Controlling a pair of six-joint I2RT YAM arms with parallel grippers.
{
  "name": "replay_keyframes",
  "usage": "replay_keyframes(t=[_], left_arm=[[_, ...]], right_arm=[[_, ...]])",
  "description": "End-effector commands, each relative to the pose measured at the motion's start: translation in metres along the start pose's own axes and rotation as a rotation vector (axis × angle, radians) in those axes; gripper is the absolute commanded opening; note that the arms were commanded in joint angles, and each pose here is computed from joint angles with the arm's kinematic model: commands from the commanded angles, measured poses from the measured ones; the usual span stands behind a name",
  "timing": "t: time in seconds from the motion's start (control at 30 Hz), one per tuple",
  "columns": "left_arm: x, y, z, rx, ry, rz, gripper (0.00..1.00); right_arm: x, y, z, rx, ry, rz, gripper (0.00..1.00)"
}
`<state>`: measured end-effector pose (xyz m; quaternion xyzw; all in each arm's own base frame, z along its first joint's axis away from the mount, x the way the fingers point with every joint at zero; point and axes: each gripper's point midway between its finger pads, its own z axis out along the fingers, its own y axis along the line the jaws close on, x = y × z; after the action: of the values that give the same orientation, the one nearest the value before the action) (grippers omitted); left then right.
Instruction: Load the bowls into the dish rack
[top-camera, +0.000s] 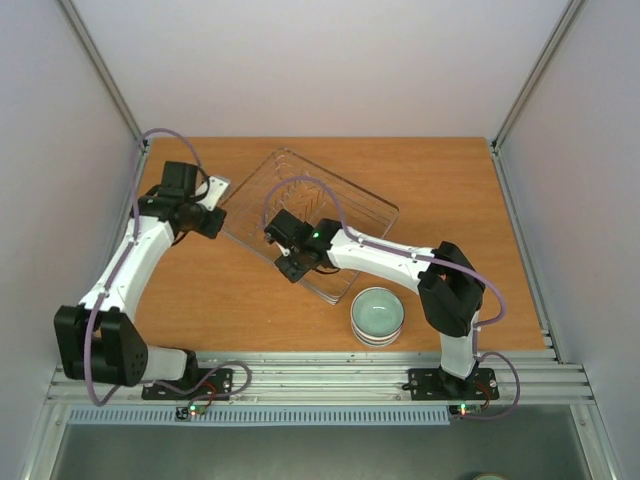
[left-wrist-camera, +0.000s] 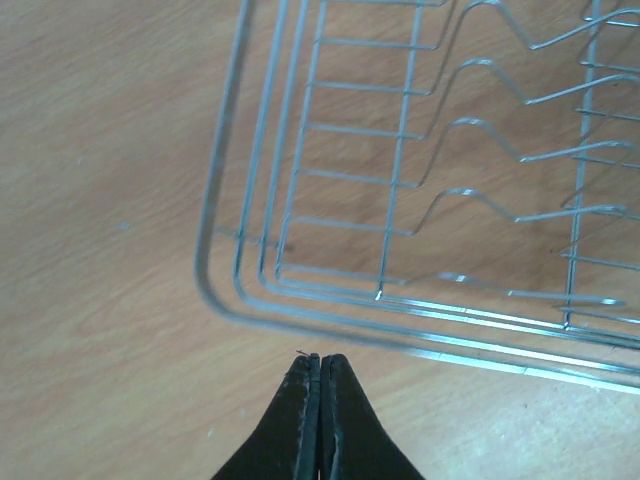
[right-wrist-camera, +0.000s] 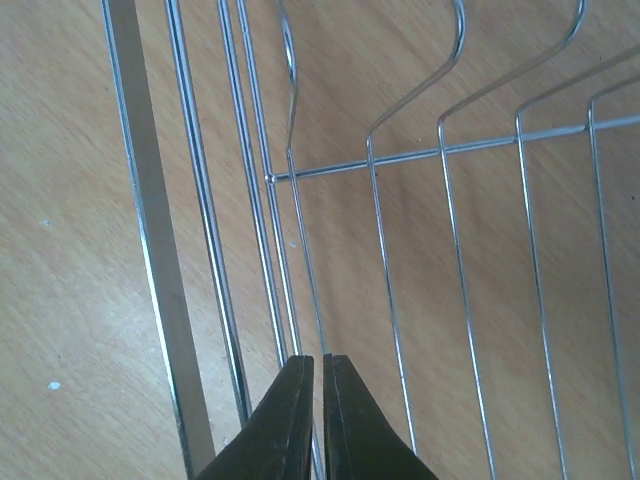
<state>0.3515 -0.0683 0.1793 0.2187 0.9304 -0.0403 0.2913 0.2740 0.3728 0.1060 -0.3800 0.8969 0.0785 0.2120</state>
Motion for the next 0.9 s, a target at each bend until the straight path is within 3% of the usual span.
replay_keyframes(t=[0.0, 0.2, 0.43, 0.6, 0.87], left_arm=[[0.021, -0.001, -0.018, 0.016, 0.005, 0.026, 0.0], [0.066, -0.024, -0.001, 0.13, 0.142, 0.071, 0.0], [0.103, -0.028, 0.049, 0.195, 0.295, 0.038, 0.0], [0.101, -0.023, 0.079, 0.195, 0.308, 0.009, 0.0], [0.066, -0.008, 0.11, 0.183, 0.256, -0.024, 0.01]], right_arm=[[-0.016, -0.01, -0.013, 0.076, -0.083, -0.005, 0.08], [-0.037, -0.072, -0.043, 0.281, -0.18, 0.084, 0.1], [-0.026, -0.153, -0.079, 0.345, -0.258, 0.299, 0.11], [-0.015, -0.203, -0.097, 0.405, -0.263, 0.386, 0.11], [0.005, -0.256, -0.095, 0.443, -0.227, 0.498, 0.12]])
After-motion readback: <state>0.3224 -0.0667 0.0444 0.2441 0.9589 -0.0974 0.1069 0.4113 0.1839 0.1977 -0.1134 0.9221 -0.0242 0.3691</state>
